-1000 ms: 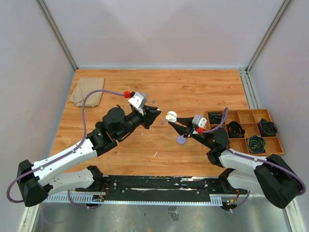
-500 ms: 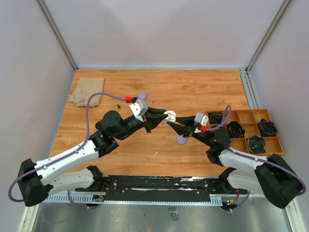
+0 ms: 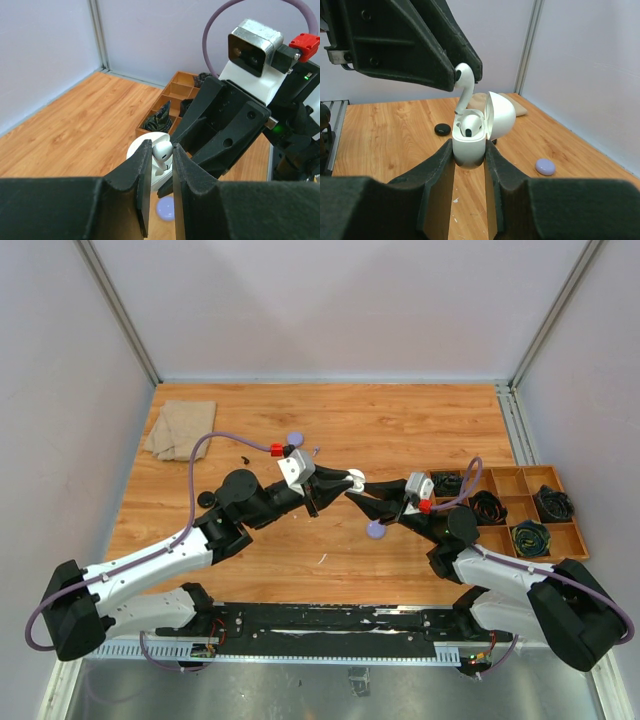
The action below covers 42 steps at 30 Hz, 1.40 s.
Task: Insert the wireless bluetooth earbuds into the charging case
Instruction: Place the earbud in the charging case.
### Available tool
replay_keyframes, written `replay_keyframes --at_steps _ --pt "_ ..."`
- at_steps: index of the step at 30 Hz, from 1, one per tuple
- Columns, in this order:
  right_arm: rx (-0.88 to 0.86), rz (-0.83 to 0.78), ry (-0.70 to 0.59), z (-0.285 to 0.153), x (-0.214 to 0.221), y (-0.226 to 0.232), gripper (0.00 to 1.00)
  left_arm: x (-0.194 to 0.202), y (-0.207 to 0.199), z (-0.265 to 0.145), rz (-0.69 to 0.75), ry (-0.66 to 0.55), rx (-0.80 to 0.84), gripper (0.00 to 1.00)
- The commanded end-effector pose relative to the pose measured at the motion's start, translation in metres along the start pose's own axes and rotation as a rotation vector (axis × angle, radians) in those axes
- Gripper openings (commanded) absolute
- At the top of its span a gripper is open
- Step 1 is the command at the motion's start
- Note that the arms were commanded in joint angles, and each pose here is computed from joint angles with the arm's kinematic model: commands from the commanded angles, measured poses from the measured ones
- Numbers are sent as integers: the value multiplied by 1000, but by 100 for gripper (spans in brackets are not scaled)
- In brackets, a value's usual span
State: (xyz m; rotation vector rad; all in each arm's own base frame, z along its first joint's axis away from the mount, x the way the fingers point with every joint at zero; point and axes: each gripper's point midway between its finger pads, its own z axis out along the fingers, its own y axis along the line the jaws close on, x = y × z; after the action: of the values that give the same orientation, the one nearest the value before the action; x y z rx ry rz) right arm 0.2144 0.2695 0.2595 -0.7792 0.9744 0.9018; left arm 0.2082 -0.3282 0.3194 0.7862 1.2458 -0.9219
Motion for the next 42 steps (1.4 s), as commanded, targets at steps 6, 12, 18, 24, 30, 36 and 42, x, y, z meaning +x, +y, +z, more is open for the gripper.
replay_keyframes --at_steps 6,12,18,24,30,36,42 --pt "-33 -35 -111 10 -36 5 1 1 -2 2 20 -19 7 11" --pt "-31 -39 -115 9 -38 5 1 6 1 1 23 -9 -4 11" --pt "-32 -39 -118 9 -39 5 1 9 2 2 32 -3 -10 11" --pt "-31 -41 -120 8 -40 5 1 11 -2 1 24 3 13 14" --pt "-30 -44 -120 8 -40 5 1 10 -6 -3 26 -3 32 22" --pt "-28 -46 -122 7 -40 5 1 13 -11 -3 25 4 56 25" --pt "-26 -47 -118 7 -38 5 1 13 -10 -4 22 3 53 30"
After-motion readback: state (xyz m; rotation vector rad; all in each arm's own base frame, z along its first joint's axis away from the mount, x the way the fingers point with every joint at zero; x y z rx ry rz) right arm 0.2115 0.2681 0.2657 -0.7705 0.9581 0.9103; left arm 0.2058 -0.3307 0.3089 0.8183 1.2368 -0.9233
